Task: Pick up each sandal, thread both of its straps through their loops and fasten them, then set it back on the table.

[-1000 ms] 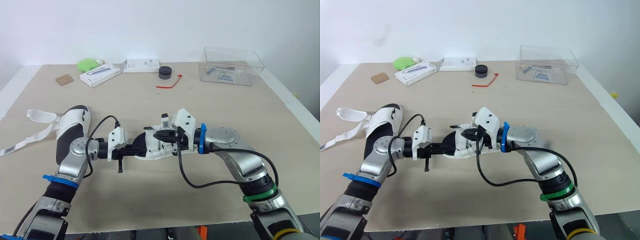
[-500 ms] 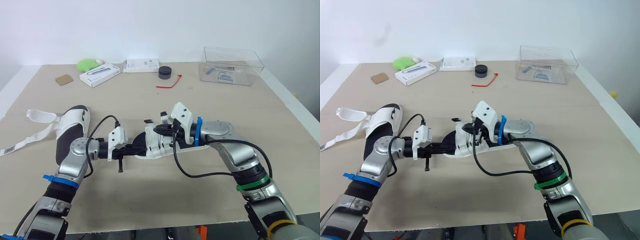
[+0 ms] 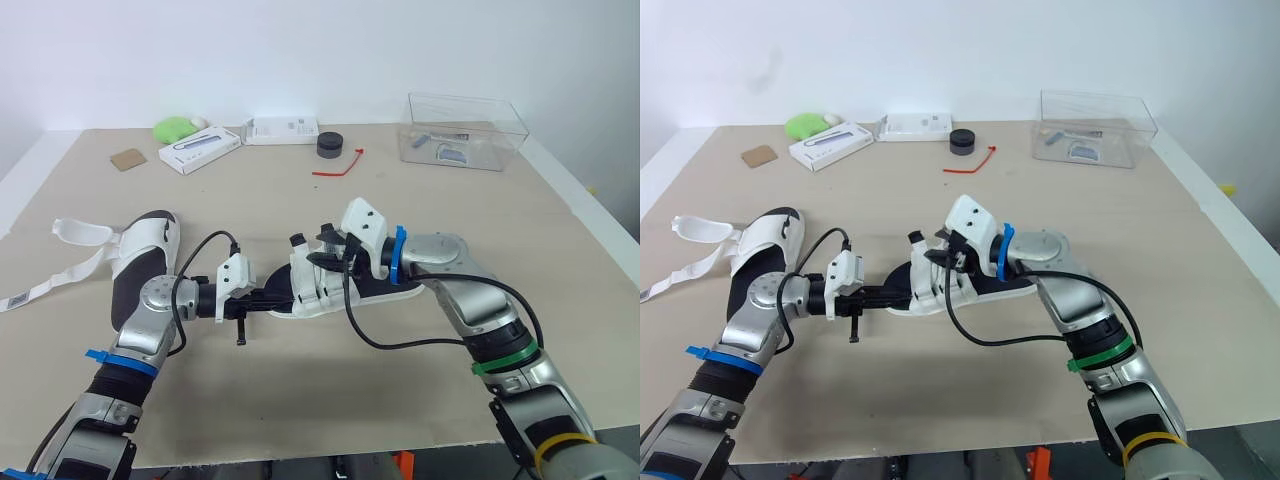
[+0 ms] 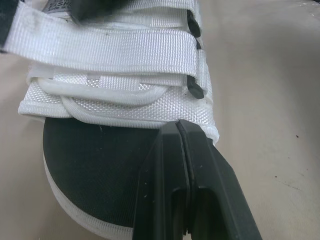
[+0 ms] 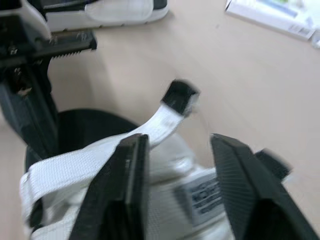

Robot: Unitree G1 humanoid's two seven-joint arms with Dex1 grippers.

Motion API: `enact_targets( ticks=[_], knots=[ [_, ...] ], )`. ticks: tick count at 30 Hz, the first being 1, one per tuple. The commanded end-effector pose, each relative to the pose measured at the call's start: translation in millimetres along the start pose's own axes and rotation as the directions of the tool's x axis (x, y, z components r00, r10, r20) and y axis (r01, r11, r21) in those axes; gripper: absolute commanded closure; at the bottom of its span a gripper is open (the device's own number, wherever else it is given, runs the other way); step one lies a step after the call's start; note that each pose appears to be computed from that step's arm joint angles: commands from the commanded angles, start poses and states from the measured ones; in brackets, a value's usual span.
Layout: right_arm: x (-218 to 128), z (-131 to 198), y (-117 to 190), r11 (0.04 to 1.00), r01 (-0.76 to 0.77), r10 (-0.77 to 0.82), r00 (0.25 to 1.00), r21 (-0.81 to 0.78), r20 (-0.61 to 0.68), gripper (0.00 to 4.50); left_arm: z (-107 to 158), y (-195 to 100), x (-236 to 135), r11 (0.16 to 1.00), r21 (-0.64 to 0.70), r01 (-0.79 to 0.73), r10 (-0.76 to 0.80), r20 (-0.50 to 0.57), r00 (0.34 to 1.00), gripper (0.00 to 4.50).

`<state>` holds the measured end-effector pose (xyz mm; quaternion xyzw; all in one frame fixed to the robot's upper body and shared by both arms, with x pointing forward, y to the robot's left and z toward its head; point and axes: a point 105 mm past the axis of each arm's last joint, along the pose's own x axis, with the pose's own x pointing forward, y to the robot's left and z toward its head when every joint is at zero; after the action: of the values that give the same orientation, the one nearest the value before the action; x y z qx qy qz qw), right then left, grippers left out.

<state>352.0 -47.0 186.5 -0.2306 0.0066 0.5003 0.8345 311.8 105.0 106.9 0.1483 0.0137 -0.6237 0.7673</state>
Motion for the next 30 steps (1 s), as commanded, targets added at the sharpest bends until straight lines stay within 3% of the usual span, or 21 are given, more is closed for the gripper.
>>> enact_targets(
  ticks=[1, 6, 13, 18, 27, 30],
  knots=[
    [-6, 58, -8, 0.995, 0.030, -0.013, 0.983, -0.093, 0.182, 2.52, 1, 0, -2, 1.000, 0.016, -0.005, 0.005, -0.008, 1.000, 4.50],
    [4, 64, 6, 0.994, -0.066, 0.083, 0.977, -0.090, 0.199, 4.46, 3, 0, -1, 1.000, 0.015, -0.005, 0.005, 0.006, 1.000, 4.50],
    [25, 20, 3, 0.991, -0.136, 0.137, 0.990, -0.014, 0.022, 4.46, 8, 0, 0, 1.000, 0.010, -0.004, 0.004, 0.030, 1.000, 4.50],
    [30, -13, -13, 0.985, -0.161, 0.151, 0.977, -0.056, -0.150, 4.46, 11, 0, 0, 1.000, 0.014, -0.004, 0.003, 0.044, 0.999, 4.50],
    [33, -14, -14, 0.970, -0.217, 0.192, 0.961, -0.110, -0.196, 4.46, 11, -2, 0, 1.000, 0.025, -0.003, 0.002, 0.046, 0.999, 4.50],
    [22, 7, -40, 0.975, -0.108, 0.083, 0.988, -0.196, -0.130, 4.46, 13, 0, 1, 0.999, 0.042, -0.015, 0.013, 0.053, 0.998, 4.50]
  ],
)
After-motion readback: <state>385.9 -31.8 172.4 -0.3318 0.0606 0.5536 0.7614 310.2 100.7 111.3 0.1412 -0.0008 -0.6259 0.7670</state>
